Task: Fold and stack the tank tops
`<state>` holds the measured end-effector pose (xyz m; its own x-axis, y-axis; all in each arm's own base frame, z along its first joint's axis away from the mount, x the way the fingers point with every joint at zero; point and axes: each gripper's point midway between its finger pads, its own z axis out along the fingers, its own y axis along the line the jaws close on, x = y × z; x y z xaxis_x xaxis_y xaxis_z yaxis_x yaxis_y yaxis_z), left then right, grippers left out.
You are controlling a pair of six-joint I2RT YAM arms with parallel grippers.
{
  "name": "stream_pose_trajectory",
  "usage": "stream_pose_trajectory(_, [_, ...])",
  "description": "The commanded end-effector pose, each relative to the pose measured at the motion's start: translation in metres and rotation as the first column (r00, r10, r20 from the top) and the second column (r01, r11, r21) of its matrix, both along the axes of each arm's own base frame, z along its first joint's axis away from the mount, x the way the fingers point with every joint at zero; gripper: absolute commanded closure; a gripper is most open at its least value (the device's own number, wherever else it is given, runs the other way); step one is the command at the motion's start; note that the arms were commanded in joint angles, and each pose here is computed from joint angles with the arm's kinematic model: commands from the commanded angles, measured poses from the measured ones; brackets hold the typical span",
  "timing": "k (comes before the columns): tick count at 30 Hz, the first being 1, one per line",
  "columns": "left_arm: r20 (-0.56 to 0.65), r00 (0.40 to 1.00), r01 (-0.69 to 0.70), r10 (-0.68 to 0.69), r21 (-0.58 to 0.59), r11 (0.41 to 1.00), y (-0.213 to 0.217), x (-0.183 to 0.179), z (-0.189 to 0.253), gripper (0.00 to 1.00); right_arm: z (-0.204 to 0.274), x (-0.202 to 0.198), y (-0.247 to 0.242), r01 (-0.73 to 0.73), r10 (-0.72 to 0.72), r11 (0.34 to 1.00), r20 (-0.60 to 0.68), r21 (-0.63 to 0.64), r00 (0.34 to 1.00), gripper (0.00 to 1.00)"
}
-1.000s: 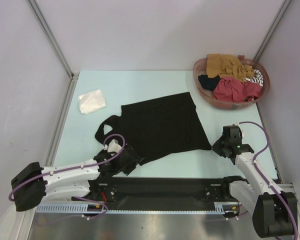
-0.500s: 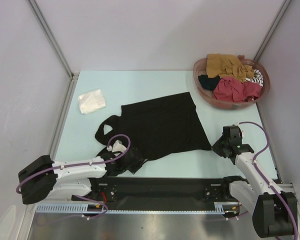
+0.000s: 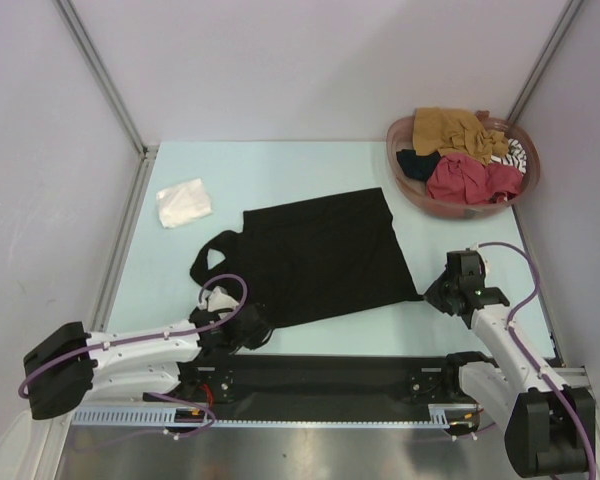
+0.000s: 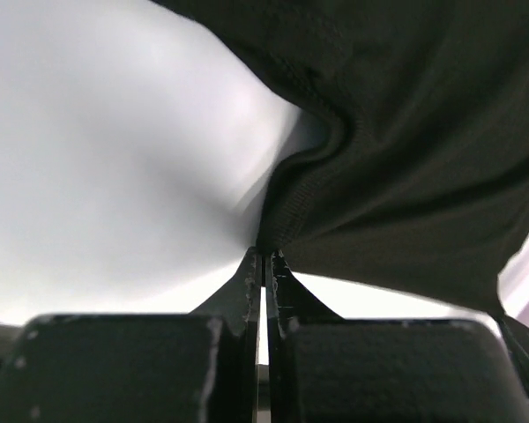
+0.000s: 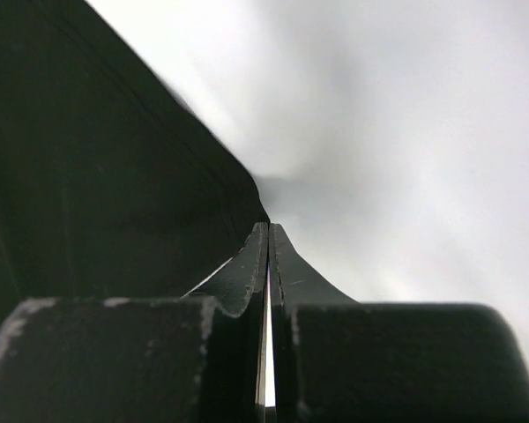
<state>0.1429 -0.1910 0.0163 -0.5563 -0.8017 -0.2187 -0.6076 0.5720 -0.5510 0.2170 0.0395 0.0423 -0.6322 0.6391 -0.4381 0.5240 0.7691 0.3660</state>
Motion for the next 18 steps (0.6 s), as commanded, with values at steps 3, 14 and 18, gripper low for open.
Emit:
stream_pose_trajectory(3, [-0.008, 0.998, 0.055, -0.054, 0.075, 0.996, 0.009, -0.006, 0.006, 1.00, 0.024, 0.012, -0.005, -0.009, 0.012, 0.999, 0.051, -0.049, 0.999, 1.00])
stream_pose_trajectory(14, [-0.011, 0.993, 0.116, -0.116, 0.070, 0.991, 0.005, -0.010, 0.013, 0.98, 0.033, 0.010, 0.008, -0.023, 0.028, 0.997, 0.071, -0.074, 0.997, 1.00])
stream_pose_trajectory(18, [0.010, 0.995, 0.101, -0.102, 0.074, 0.992, 0.006, -0.002, 0.026, 0.94, 0.046, 0.019, 0.006, -0.016, 0.025, 0.995, 0.094, -0.096, 0.995, 1.00])
